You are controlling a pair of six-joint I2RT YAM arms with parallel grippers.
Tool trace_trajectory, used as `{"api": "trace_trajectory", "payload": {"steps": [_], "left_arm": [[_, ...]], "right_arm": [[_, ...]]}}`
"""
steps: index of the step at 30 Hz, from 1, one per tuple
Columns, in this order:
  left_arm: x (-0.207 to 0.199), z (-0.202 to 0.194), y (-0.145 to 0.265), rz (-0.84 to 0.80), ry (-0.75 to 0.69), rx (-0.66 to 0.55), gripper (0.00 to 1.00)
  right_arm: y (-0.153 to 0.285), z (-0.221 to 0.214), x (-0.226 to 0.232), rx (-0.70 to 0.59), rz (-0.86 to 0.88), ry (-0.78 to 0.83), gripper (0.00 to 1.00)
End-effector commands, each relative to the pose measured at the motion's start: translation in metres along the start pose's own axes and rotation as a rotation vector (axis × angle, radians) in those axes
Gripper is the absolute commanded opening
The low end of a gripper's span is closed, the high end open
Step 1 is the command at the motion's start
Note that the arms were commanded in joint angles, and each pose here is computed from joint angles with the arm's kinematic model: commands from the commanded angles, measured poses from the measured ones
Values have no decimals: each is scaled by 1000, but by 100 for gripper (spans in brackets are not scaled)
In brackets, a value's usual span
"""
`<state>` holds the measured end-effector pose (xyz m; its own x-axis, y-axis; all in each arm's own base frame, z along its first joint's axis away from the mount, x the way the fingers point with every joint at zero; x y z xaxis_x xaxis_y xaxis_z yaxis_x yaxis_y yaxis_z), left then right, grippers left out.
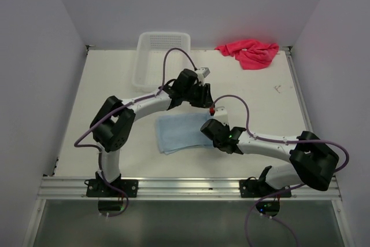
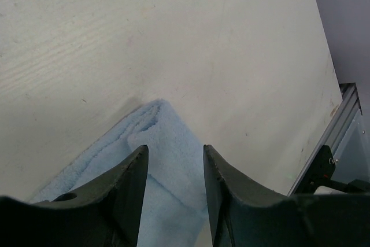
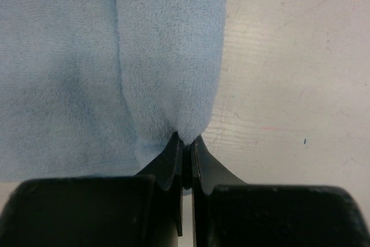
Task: Roll the towels
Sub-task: Roll the towel
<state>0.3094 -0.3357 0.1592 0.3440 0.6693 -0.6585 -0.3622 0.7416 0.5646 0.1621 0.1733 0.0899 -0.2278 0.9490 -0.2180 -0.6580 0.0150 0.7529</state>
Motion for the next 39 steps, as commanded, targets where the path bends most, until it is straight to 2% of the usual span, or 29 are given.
{"api": "trace_trajectory", "payload": {"steps": [1,9,18,30,37,39], "left_arm": [[-4,-6,-9,-27,26,55,47],[-3,-22,-22,-21,25,108,48],[5,-30,-37,64,-31,136,47],[25,-50,-59,322,-162,189,45],[34,-55,-60,417,-191,226,36],[36,-56,-61,422,-192,234,28]], "right_arm": [[0,7,7,-18,23,-46,0],[-2,4,10,-11,44,-65,0],[-2,4,11,-8,48,-63,0],[-3,3,12,-10,55,-63,0],[-4,3,12,-18,55,-70,0],[-4,2,12,-18,55,-72,0]]}}
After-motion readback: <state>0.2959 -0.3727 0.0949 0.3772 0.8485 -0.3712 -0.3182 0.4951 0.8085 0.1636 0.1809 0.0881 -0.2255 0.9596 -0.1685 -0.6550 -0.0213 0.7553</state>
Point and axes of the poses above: each gripper's point midway between its finger pads, its own y axis back along the fingers, its own x axis along the line the jaws close on, z = x × y, the point moved 8 cm from there along y, back along the fingers, and after that the axes turned 9 degrees about y, right-handed, at the moved point
